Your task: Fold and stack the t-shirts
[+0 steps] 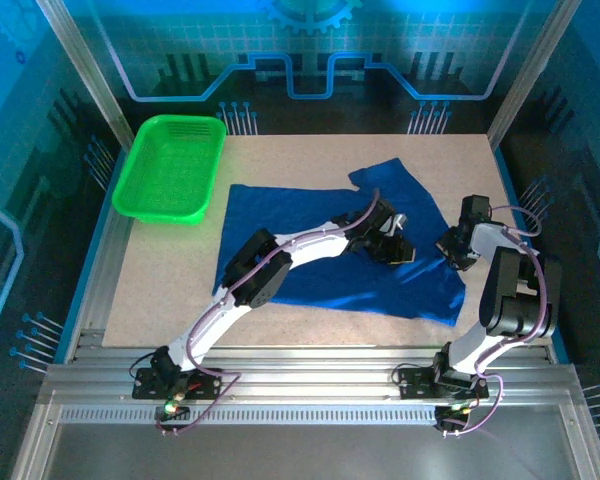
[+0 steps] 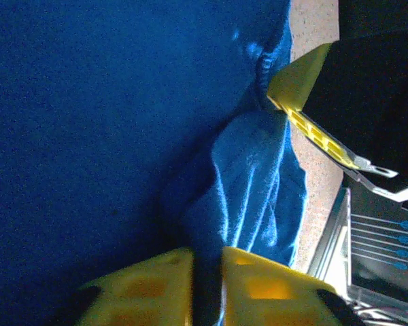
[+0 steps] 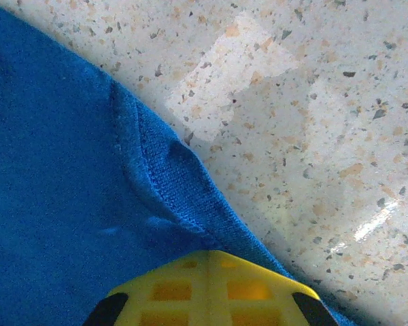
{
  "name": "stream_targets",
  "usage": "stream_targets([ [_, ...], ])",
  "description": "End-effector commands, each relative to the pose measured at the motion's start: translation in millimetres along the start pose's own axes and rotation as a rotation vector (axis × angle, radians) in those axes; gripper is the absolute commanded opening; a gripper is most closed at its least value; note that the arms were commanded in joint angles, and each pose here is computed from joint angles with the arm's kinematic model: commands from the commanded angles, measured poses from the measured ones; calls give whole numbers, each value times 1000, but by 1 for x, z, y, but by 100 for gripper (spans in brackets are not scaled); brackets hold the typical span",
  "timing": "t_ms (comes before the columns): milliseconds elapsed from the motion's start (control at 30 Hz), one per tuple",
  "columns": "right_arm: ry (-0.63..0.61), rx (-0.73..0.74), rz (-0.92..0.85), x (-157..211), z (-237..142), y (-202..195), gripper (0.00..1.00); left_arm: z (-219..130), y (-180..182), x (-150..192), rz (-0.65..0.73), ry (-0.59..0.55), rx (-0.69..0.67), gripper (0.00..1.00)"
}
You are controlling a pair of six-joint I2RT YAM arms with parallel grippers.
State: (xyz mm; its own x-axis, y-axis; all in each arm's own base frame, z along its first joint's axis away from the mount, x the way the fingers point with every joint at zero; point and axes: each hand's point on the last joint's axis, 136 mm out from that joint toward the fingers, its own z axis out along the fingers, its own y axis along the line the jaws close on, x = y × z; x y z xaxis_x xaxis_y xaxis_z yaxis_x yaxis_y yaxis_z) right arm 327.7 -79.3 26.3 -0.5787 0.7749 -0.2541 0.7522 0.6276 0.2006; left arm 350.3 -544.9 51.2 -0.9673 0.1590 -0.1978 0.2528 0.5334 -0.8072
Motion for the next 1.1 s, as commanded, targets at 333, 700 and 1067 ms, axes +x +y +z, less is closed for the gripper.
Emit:
stream_targets([
  [333, -17, 16, -1, -6, -1, 1, 1, -37, 10, -26, 59, -120, -80, 0],
  [700, -25, 16, -12, -10, 3, 6, 0, -38, 13, -40, 67, -149, -103, 5],
  [1067, -110, -18, -37, -16, -37, 6, 9, -102, 33, -60, 0, -262, -262, 61],
])
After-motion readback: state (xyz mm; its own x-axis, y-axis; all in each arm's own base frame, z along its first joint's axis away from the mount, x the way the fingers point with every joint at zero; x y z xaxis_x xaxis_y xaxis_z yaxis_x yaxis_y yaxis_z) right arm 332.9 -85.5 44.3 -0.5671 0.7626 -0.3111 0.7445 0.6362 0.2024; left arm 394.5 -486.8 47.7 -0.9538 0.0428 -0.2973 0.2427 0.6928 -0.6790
